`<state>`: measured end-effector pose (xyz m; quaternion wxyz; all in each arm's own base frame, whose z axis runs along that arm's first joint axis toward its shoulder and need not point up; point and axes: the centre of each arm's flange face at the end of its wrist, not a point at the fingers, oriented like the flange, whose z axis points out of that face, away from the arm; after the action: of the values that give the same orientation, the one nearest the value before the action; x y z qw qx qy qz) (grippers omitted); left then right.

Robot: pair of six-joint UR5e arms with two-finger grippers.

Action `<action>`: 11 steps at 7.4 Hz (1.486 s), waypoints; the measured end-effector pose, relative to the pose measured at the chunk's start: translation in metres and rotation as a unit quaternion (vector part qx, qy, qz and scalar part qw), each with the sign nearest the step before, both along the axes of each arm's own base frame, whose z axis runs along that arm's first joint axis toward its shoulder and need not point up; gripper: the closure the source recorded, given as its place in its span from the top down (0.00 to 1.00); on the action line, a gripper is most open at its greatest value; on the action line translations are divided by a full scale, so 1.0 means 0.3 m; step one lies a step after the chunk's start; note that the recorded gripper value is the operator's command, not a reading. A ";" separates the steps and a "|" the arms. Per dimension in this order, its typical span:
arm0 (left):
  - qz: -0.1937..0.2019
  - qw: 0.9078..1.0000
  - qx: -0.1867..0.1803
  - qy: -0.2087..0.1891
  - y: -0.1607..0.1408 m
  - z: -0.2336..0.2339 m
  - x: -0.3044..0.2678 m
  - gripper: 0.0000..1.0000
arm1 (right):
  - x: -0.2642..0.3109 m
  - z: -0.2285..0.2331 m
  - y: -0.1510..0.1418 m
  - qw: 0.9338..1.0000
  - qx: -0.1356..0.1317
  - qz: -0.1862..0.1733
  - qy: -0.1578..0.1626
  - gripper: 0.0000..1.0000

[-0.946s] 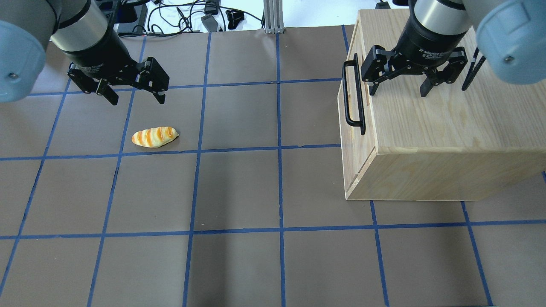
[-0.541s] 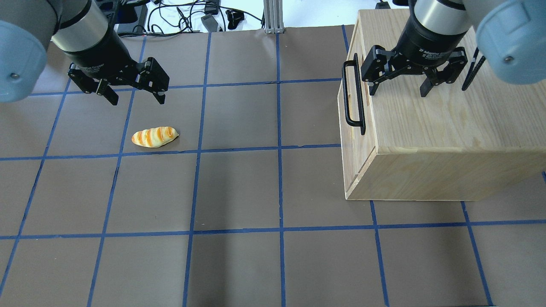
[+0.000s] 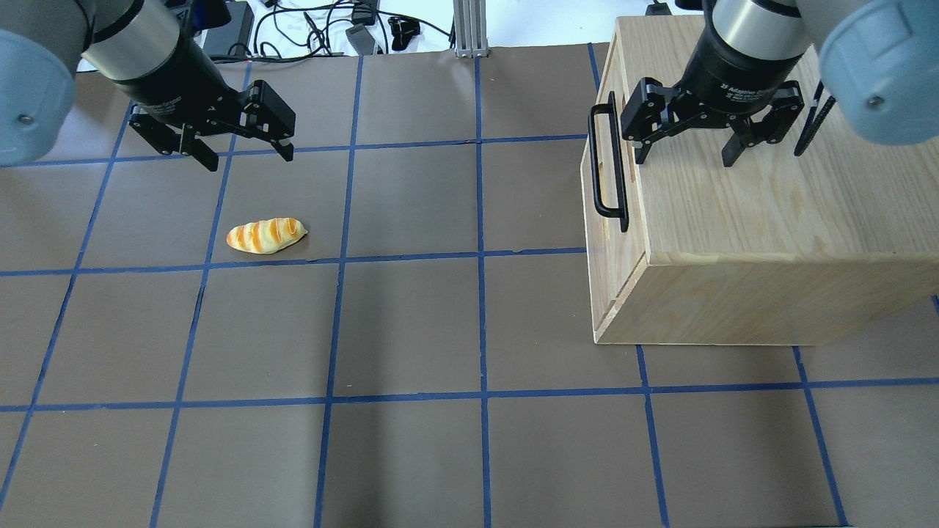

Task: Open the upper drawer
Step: 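Move the left gripper toward the black handle of the upper drawer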

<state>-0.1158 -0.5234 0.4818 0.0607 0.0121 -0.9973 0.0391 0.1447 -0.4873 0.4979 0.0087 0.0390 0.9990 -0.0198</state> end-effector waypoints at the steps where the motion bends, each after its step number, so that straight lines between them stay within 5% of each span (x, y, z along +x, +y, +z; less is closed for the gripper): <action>1: -0.002 1.000 -0.013 0.008 -0.024 -0.014 -0.054 1.00 | 0.000 0.000 0.000 1.000 0.000 0.000 0.000 1.00; 7: -0.001 0.995 -0.036 0.090 -0.061 -0.150 -0.532 1.00 | 0.000 0.000 0.000 1.000 0.000 0.000 0.000 1.00; 11: 0.002 0.992 -0.008 0.127 -0.076 -0.254 -0.722 1.00 | 0.000 0.000 0.000 1.000 0.000 0.000 0.000 1.00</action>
<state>-0.3325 -0.5461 0.4056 0.1871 0.0186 -0.9811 0.0457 0.1448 -0.4873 0.4978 0.0087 0.0390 0.9990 -0.0197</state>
